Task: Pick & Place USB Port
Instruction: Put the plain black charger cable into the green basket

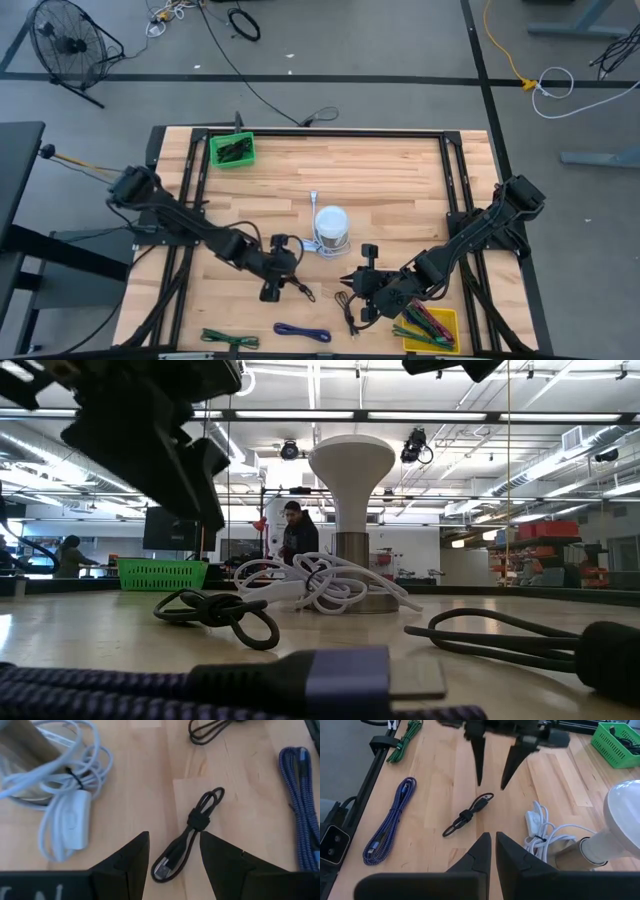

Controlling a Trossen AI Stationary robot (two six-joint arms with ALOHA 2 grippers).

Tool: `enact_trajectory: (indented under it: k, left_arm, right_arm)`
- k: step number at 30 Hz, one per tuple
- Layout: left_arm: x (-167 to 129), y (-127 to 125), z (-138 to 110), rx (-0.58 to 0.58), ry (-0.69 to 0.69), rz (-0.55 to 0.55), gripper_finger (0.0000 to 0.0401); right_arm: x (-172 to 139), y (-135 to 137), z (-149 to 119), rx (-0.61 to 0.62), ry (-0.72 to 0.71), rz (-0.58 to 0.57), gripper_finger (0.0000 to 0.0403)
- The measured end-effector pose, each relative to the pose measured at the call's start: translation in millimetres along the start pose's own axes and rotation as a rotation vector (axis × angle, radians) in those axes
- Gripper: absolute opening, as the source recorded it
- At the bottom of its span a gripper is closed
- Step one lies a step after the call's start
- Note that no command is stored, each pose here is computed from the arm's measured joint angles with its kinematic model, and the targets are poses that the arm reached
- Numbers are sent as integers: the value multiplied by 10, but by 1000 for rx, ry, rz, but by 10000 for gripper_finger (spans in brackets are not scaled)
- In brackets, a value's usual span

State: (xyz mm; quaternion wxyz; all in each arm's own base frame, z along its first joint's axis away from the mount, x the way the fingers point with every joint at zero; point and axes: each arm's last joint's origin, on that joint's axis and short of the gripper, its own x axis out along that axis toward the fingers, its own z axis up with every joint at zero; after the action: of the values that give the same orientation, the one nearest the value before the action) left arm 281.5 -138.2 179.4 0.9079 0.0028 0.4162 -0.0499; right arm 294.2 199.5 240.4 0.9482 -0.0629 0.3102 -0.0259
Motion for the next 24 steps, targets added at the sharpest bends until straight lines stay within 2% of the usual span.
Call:
enact_trajectory:
  k: [9, 13, 19, 24]
  left_arm:
    - [193, -92, -35, 62, 12, -49, 181]
    - [252, -156, 64, 88, 2, -55, 181]
    - [364, -245, 117, 195, 102, -36, 181]
    - [501, -236, 0, 217, 202, -12, 181]
  right_arm:
    - [0, 0, 0, 0, 0, 0, 27]
    - [0, 0, -1, 0, 1, 0, 27]
    - [0, 0, -2, -1, 2, 0, 27]
    - [-3, 3, -9, -3, 7, 1, 27]
